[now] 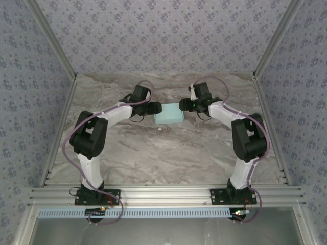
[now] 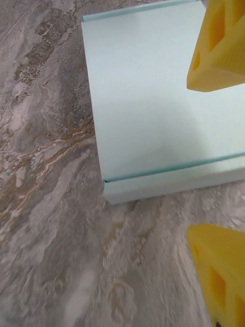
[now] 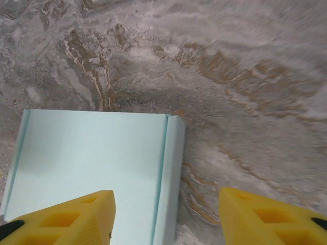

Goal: Fold the paper box

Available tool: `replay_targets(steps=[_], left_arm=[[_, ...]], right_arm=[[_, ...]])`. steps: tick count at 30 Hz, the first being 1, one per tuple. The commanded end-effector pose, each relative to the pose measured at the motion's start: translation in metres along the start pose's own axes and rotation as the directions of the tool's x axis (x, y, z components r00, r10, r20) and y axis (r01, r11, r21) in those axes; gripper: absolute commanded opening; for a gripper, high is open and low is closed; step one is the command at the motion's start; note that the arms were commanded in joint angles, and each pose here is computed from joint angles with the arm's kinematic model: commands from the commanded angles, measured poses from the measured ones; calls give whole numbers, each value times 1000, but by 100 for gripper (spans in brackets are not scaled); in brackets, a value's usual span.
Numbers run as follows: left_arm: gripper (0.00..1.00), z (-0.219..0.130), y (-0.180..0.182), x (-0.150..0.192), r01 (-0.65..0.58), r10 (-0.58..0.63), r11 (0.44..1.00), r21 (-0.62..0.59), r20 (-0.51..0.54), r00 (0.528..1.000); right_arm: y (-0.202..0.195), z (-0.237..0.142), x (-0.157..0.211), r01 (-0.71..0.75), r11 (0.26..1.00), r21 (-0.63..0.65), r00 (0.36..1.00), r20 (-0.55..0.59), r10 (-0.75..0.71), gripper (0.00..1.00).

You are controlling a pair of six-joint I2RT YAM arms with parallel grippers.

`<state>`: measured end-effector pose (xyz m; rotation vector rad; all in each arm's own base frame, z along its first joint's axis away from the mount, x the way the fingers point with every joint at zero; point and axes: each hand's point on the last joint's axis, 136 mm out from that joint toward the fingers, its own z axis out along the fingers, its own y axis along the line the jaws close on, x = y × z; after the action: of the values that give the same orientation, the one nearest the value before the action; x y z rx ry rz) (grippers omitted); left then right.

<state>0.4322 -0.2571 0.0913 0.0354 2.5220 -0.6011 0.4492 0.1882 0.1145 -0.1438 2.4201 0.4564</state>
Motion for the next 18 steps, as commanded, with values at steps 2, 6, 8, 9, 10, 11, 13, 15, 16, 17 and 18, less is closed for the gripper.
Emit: replay_targets(steps=[2,6,8,9,10,11,13,15,16,17,18], left_arm=[[71,-67,3,-33,-95,109,992,-87,165,980],[74,-119,14,-43,-147,196,972,-181,292,936],[79,-143,23,-43,-163,239,957,-240,335,911],[81,-156,28,-44,-164,259,948,-274,359,897],[84,-168,33,-44,-166,280,938,-306,379,882],[87,-177,37,-43,-167,295,930,-326,395,870],[94,-198,50,-40,-143,312,916,-376,441,841],[99,-212,64,-36,-107,316,905,-412,481,817],[99,-219,73,-34,-84,314,899,-430,499,808],[99,-222,82,-30,-61,311,892,-448,509,803],[99,-226,93,-27,-31,306,882,-471,520,797]], right_arm=[[-10,-67,-30,143,972,186,981,106,-164,65],[-14,-125,-46,235,905,354,936,169,-309,71],[-24,-148,-44,249,866,433,919,177,-353,77],[-28,-161,-45,245,850,466,912,187,-366,81],[-34,-172,-45,240,834,496,905,196,-377,86],[-38,-181,-45,234,822,519,900,204,-385,91],[-53,-196,-42,215,792,572,894,211,-395,99],[-67,-208,-38,183,775,605,893,228,-389,99],[-75,-211,-34,166,769,618,895,233,-381,99],[-83,-214,-30,147,766,626,898,240,-369,99],[-92,-216,-24,122,762,635,903,247,-351,99]])
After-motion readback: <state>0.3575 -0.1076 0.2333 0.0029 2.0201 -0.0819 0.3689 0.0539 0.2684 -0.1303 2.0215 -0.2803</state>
